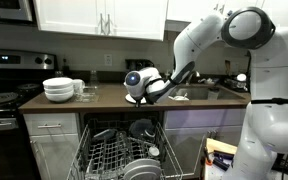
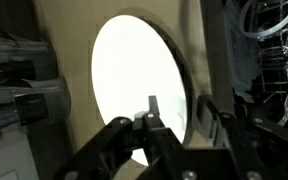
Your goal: Take a plate out of the dishwasher and put it on the counter
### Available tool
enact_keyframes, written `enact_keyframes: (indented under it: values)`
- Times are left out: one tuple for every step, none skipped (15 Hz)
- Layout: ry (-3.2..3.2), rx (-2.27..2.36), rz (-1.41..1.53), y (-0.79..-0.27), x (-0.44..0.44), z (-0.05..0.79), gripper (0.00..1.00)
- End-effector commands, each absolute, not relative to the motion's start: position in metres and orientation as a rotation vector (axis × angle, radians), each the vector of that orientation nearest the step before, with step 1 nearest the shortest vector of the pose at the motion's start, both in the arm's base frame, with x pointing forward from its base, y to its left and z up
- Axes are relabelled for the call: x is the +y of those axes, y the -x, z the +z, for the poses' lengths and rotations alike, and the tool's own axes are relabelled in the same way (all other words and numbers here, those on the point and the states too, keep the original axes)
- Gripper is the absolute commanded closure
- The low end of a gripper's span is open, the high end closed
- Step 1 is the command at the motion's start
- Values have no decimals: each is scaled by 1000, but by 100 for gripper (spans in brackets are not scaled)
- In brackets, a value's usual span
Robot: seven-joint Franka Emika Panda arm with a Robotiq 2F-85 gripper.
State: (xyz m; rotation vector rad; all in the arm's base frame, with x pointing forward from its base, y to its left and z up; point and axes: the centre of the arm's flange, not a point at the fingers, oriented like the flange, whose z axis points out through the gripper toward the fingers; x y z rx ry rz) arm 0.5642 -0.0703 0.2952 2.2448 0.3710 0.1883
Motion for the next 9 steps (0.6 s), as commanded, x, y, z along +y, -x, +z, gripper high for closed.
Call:
enact_keyframes:
  values:
    - [-2277, 408, 163, -558, -64, 309, 47]
    - [-2279, 412, 161, -556, -60, 313, 50]
    - [-2283, 422, 164, -554, -56, 316, 54]
    - [-2284, 427, 165, -551, -51, 321, 55]
    - [-2285, 436, 169, -548, -46, 325, 59]
    - [-2294, 452, 172, -544, -39, 329, 57]
    - [-2305, 469, 180, -541, -31, 333, 59]
    - [-2322, 483, 186, -537, -23, 336, 53]
    - [-2338, 504, 193, -532, -14, 339, 54]
